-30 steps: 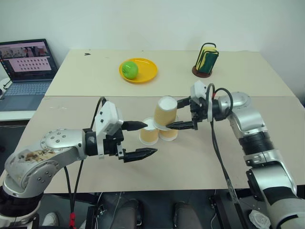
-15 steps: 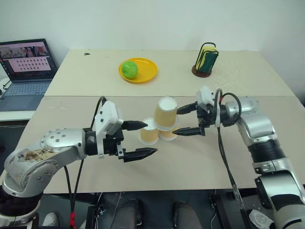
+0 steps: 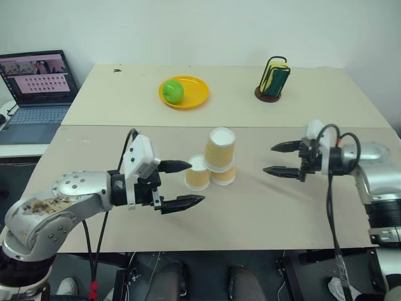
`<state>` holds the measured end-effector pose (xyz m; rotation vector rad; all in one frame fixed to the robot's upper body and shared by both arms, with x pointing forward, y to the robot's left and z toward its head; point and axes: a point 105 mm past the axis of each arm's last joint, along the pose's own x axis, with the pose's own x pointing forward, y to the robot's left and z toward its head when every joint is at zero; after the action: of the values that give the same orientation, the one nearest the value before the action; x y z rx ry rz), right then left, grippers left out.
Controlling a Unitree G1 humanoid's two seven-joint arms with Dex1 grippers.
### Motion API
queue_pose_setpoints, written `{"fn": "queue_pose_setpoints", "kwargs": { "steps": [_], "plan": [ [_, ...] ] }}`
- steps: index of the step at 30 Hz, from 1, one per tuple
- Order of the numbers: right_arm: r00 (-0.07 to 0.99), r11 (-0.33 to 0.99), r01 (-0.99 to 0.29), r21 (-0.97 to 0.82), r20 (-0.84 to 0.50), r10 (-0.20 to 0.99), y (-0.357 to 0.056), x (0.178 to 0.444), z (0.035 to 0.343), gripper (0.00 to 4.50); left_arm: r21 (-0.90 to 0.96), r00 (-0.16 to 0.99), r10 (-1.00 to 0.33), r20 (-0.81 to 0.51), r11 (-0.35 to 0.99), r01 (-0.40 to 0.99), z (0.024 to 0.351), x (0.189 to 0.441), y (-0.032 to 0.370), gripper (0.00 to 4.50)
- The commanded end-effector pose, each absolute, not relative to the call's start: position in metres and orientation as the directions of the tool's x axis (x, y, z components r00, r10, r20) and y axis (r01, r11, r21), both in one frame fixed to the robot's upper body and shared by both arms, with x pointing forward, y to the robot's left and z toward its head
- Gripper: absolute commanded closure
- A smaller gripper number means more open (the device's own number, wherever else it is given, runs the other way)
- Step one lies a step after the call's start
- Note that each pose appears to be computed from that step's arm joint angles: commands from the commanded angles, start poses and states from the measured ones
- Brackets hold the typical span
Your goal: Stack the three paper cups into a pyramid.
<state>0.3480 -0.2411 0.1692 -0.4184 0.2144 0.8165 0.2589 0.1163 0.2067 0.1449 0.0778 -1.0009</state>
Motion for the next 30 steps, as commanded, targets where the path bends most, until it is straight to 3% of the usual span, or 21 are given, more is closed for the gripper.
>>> {"fn": "queue_pose_setpoints", "kwargs": {
  "steps": [1, 3, 7, 11, 13, 19, 30],
  "plan": [
    [0.89, 0.803, -0.455, -0.384, -0.173, 0.422, -0.277, 0.352, 0.199, 0.04, 0.12, 0.864, -0.502, 0.038, 0.861, 0.495, 0.225, 0.299, 0.168, 0.0],
    [0.974, 0.902, -0.225, -0.368, -0.085, 0.208, -0.304, 0.35, 0.204, 0.04, 0.044, 0.963, -0.251, 0.095, 0.968, 0.248, 0.219, 0.308, 0.204, 0.0],
    [0.999, 0.971, 0.04, -0.237, 0.015, -0.037, -0.326, 0.338, 0.203, 0.04, -0.015, 0.994, 0.04, 0.098, 0.999, -0.039, 0.198, 0.311, 0.244, 0.0],
    [0.998, 0.976, 0.065, -0.208, 0.03, -0.06, -0.316, 0.332, 0.187, 0.04, -0.034, 0.978, 0.186, 0.096, 0.982, -0.183, 0.18, 0.315, 0.267, 0.0],
    [0.996, 0.992, 0.066, -0.112, 0.062, -0.06, -0.308, 0.334, 0.175, 0.04, -0.041, 0.96, 0.266, 0.088, 0.964, -0.263, 0.167, 0.321, 0.283, 0.0],
    [0.998, 1.0, 0.001, -0.01, 0.062, 0.0, -0.291, 0.333, 0.135, 0.04, -0.075, 0.932, 0.338, 0.131, 0.941, -0.331, 0.158, 0.337, 0.296, 0.0],
    [0.996, 0.997, 0.062, -0.051, 0.07, -0.058, -0.307, 0.337, 0.126, 0.04, -0.071, 0.929, 0.338, 0.153, 0.941, -0.331, 0.146, 0.343, 0.299, 0.0]
  ]
}}
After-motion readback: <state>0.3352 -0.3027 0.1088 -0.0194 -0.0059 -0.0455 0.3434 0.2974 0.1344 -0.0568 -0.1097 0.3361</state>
